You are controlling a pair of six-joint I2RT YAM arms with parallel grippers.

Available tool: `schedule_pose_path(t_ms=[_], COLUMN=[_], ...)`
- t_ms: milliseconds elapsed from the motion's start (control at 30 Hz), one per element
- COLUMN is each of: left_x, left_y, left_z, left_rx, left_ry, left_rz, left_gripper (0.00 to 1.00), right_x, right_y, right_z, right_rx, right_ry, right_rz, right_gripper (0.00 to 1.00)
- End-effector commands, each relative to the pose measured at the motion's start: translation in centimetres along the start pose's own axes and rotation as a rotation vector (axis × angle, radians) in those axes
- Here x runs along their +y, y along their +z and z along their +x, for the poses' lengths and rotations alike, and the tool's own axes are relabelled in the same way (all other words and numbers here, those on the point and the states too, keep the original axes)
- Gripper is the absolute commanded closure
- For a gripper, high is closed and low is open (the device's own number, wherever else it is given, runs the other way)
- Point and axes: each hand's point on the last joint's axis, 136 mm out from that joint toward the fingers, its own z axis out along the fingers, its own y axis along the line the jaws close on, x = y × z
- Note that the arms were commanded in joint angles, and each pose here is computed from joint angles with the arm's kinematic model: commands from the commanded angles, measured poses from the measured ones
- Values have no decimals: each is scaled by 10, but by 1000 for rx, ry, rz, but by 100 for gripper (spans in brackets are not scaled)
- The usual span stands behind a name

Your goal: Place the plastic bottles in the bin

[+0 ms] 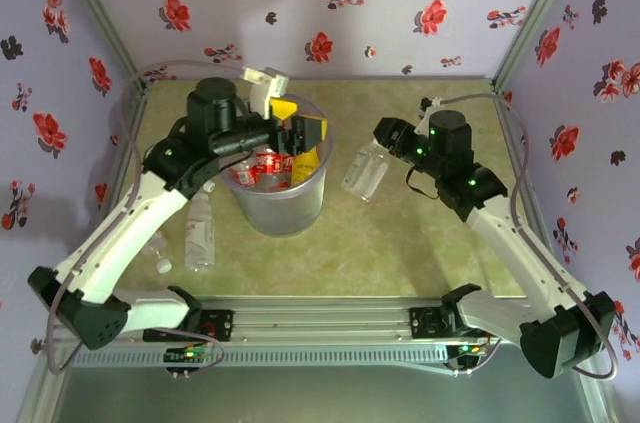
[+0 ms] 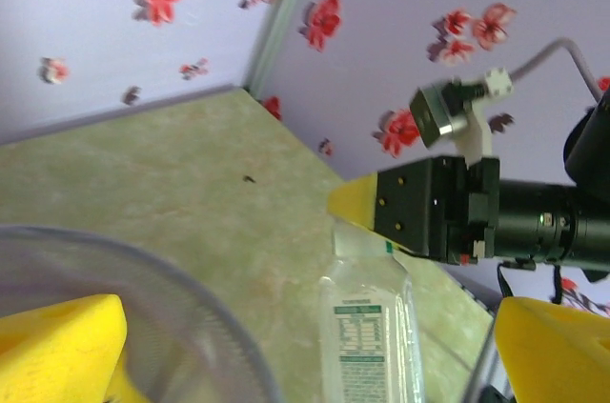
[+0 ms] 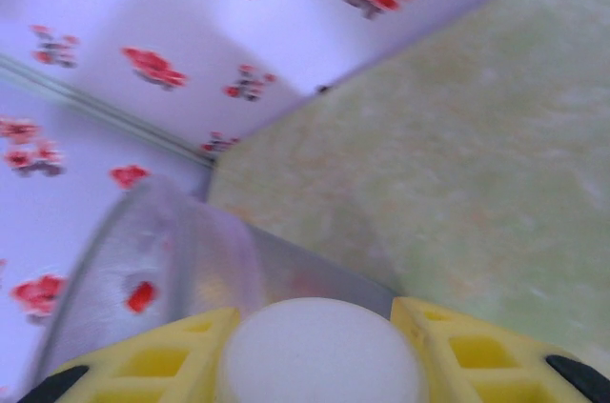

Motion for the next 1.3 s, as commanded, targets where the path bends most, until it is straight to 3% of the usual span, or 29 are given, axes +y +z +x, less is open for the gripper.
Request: schedule_pose_path(t_ms=[0,167,567,833,1100,1167,1267], left_x=[-21,-39,-51,-50,-49,-49,-47], left_y=[15,40,77,79,83,83,84], left_z=[6,17,36,35,35,33,29], left_rx=[52,102,164,157,160,153,141], left_ry=[22,23,-20,-11,-8,-4,-2], left_rz=[76,139,188,184,180,178,172], left_gripper=[0,0,0,27,39,41,42], right_x=[47,70,87,86,88,89,90], right_y=[-12,-18,-16,-11,-13,-14,-15], right_z=[-20,-25,-27,-25,-26,-26,-27], right_rx=[-63,-77,-62,-51,-54,-52,-48], right_ry=[-60,-68,-90,-98,-109,-109,-109], right_rz=[-211,-332,-412,-413,-416,-418,-417], right_gripper=[85,85,85,85,84,78,50])
